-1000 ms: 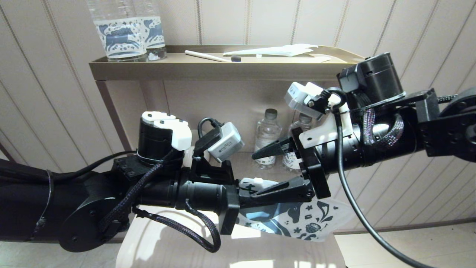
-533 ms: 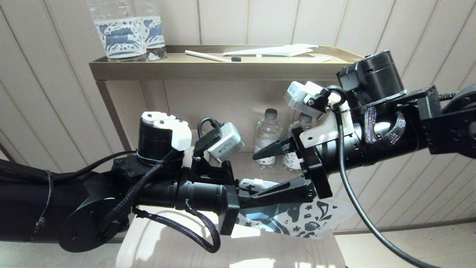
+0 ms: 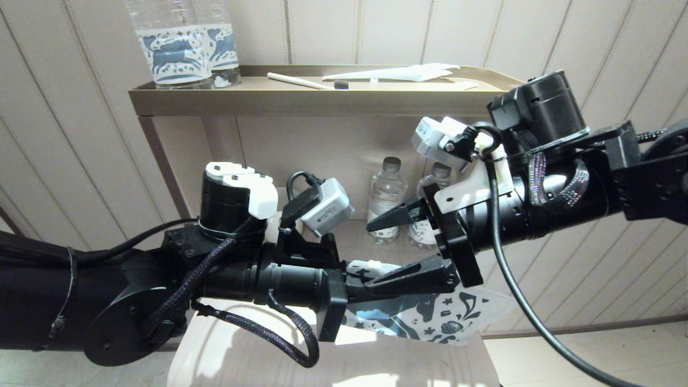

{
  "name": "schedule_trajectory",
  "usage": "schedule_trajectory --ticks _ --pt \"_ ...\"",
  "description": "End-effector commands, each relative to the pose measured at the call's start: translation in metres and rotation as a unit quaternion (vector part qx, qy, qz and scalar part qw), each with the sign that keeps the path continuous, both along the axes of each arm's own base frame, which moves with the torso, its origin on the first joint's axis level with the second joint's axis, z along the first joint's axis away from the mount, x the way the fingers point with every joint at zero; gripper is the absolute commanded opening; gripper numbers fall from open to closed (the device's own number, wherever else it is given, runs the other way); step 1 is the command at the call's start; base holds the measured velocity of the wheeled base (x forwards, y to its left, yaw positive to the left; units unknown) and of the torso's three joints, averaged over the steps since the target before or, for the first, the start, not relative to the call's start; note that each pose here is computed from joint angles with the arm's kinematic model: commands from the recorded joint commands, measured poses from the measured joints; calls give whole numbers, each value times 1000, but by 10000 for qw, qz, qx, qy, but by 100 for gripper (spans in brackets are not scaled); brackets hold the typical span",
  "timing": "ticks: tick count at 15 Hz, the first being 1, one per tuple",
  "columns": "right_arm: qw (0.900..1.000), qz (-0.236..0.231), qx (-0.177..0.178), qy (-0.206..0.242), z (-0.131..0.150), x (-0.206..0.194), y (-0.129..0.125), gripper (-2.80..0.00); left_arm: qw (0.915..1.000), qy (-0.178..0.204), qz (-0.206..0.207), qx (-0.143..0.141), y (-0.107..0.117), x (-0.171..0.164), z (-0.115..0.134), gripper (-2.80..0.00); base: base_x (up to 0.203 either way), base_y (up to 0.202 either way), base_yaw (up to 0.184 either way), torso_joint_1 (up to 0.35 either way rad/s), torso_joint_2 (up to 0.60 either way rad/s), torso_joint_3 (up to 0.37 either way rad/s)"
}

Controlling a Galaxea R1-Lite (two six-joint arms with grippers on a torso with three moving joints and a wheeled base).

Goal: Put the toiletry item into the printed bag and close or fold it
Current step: Close the strorage bag and place it on the desk

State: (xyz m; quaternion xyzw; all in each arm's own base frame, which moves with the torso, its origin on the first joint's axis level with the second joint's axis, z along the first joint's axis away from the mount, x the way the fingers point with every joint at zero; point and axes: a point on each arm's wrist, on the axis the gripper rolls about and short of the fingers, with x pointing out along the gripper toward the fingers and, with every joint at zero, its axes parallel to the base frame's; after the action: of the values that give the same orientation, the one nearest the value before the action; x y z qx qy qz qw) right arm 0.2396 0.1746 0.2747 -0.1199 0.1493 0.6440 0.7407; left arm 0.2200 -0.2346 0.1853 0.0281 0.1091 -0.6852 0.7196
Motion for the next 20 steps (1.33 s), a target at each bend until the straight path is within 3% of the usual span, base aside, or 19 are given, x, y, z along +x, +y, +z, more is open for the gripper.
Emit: schedule_trajectory --ticks 1,2,13,20 --pt "10000 28 5 8 1 0 0 0 10000 -11 -19 -17 0 0 0 -280 0 0 0 0 0 0" --pt "10000 25 5 17 1 0 0 -280 10000 -13 -22 -19 0 0 1 -280 0 0 0 0 0 0" --pt "9999 125 -26 38 -3 -2 5 -280 10000 -13 -29 -11 0 -1 0 -280 0 0 0 0 0 0" --pt "10000 -22 -13 10 0 -13 -12 -280 10000 4 -29 5 -1 0 -2 -280 0 0 0 0 0 0"
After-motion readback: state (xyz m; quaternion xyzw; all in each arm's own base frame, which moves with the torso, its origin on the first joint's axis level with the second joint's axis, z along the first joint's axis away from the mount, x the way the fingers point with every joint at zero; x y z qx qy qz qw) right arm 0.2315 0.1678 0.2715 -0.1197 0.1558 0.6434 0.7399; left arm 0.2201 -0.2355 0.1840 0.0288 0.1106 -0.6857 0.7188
